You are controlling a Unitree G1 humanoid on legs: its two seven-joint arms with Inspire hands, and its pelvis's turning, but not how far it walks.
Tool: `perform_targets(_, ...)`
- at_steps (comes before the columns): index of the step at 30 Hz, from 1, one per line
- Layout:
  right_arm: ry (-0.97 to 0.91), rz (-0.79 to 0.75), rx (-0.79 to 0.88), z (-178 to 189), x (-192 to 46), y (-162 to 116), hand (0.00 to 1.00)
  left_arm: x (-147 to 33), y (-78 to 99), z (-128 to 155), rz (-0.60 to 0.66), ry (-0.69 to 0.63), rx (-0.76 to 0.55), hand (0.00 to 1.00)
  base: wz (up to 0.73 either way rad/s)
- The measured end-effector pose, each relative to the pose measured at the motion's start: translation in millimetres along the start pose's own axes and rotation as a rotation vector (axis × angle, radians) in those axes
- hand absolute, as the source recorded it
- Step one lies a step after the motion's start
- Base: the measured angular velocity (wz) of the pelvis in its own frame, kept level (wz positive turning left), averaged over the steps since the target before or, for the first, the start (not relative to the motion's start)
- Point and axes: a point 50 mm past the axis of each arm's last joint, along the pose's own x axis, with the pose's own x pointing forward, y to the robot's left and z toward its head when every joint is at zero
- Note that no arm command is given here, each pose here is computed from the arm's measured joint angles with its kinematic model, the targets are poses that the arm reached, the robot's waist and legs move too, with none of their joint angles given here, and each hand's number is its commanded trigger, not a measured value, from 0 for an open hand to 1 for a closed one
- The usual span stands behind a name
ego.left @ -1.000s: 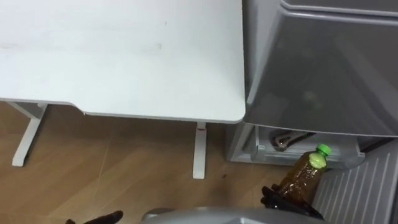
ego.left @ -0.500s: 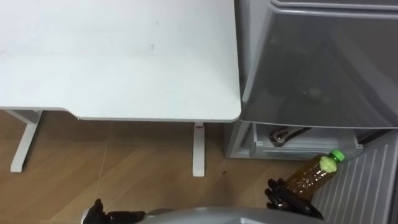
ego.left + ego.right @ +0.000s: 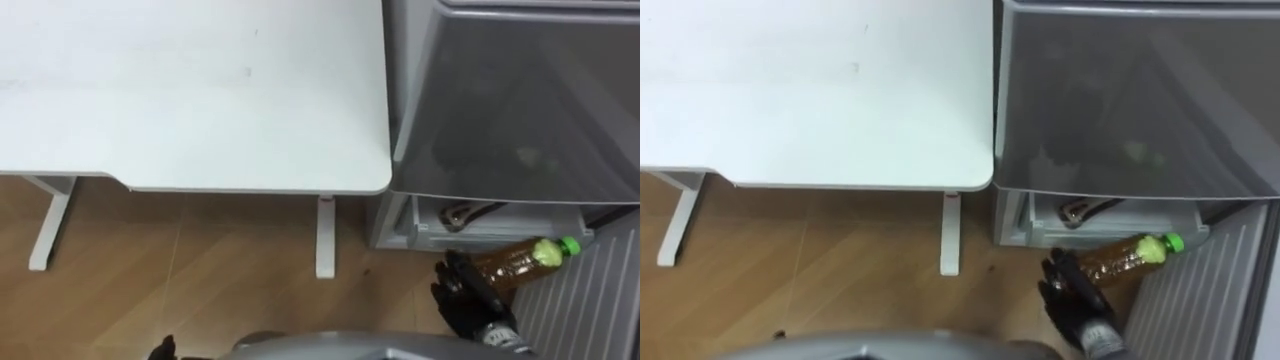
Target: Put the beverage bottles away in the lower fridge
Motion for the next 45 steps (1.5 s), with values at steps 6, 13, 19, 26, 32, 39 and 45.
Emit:
perform_targets(6, -0.038, 0.057, 0.033, 14, 20, 30, 1.0, 5.8, -6.9, 29, -0.029, -0.057, 0.025, 0.0, 0.09)
perform_targets(13, -0.054, 0.097, 0.037, 32, 43, 71, 1.0, 11.7, -18.5, 78, -0.084, -0.148, 0.086, 0.0, 0.04)
perform_targets(19, -0.065, 0.128, 0.04, 41, 51, 94, 1.0, 12.6, -21.9, 100, -0.112, -0.187, 0.151, 0.0, 0.03)
perform_targets(26, -0.085, 0.181, 0.09, 61, 58, 127, 1.0, 13.1, -21.8, 121, -0.118, -0.207, 0.174, 0.0, 0.02)
perform_targets(32, -0.119, 0.232, 0.072, 82, 59, 151, 1.0, 12.8, -25.3, 130, -0.138, -0.213, 0.201, 0.0, 0.04)
perform_targets(39, -0.165, 0.232, 0.061, 109, 56, 170, 1.0, 13.0, -21.7, 130, -0.133, -0.214, 0.192, 0.0, -0.04)
perform_targets(45, -0.195, 0.197, 0.062, 121, 53, 173, 0.0, 13.1, -17.6, 132, -0.123, -0.218, 0.199, 0.0, -0.01)
